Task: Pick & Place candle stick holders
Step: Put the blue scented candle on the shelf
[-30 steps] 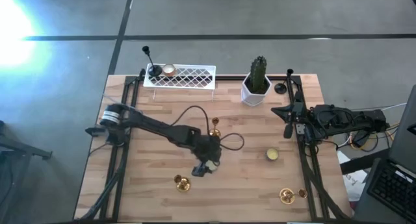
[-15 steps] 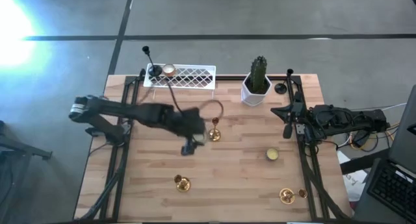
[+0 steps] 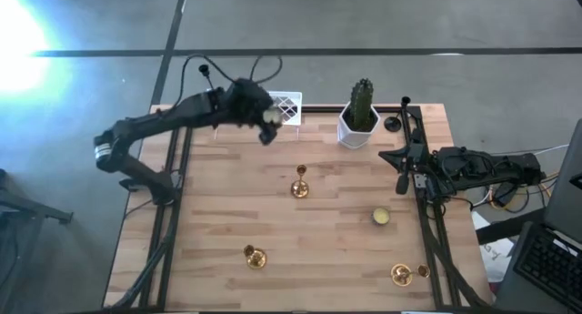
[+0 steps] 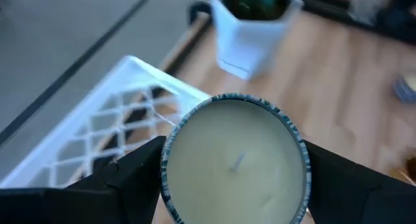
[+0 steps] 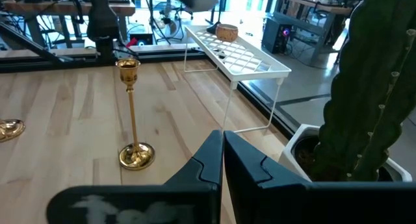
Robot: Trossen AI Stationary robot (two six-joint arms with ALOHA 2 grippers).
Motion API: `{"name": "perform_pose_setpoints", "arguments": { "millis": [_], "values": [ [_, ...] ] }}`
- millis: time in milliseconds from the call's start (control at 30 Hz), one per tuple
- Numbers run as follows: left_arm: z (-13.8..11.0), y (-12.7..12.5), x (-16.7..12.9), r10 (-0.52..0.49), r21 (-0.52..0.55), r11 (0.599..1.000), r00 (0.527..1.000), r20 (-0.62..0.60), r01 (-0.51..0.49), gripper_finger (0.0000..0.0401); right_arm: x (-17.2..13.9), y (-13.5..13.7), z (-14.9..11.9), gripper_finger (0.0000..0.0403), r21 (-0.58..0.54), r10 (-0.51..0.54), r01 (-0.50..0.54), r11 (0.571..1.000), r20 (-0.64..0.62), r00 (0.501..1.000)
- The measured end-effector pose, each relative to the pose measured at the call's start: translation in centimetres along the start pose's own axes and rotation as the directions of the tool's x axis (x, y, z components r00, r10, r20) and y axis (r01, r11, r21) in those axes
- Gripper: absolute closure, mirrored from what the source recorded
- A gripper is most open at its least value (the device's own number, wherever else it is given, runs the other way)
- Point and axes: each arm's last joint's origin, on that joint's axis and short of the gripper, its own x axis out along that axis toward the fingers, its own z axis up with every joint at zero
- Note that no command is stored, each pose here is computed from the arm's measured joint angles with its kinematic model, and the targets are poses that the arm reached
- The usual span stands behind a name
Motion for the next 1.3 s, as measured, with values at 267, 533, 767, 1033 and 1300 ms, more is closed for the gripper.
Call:
{"name": "perform_pose_setpoints", "arguments": {
  "millis": [267,533,767,1033,1300],
  "values": [
    [1.3,3.3,2.7,0.088,-0.118,0.990,0.995,0.054,-0.081,0.0101,0.0,0.0,0.0,0.0394,0.000,0.000,0.000,1.000,0.000,1.000],
    [2.7,5.7,4.9,0.064,0.124,0.992,0.962,-0.265,-0.032,0.0101,0.0,0.0,0.0,0.0394,0.000,0.000,0.000,1.000,0.000,1.000],
    [4.1,7.3,5.3,0.058,0.320,0.944,0.920,-0.388,0.076,0.0101,0.0,0.0,0.0,0.0394,-0.002,0.000,0.000,1.000,0.000,1.000],
    [4.0,8.9,5.1,0.022,0.353,0.926,0.915,-0.404,0.134,0.0101,0.0,0.0,0.0,0.0394,0.000,0.000,0.000,1.000,0.000,1.000],
    [2.4,12.5,5.1,-0.029,0.233,0.962,0.900,-0.436,0.144,0.0101,0.0,0.0,0.0,0.0394,0.001,0.000,0.000,1.000,0.000,1.000]
  ]
}}
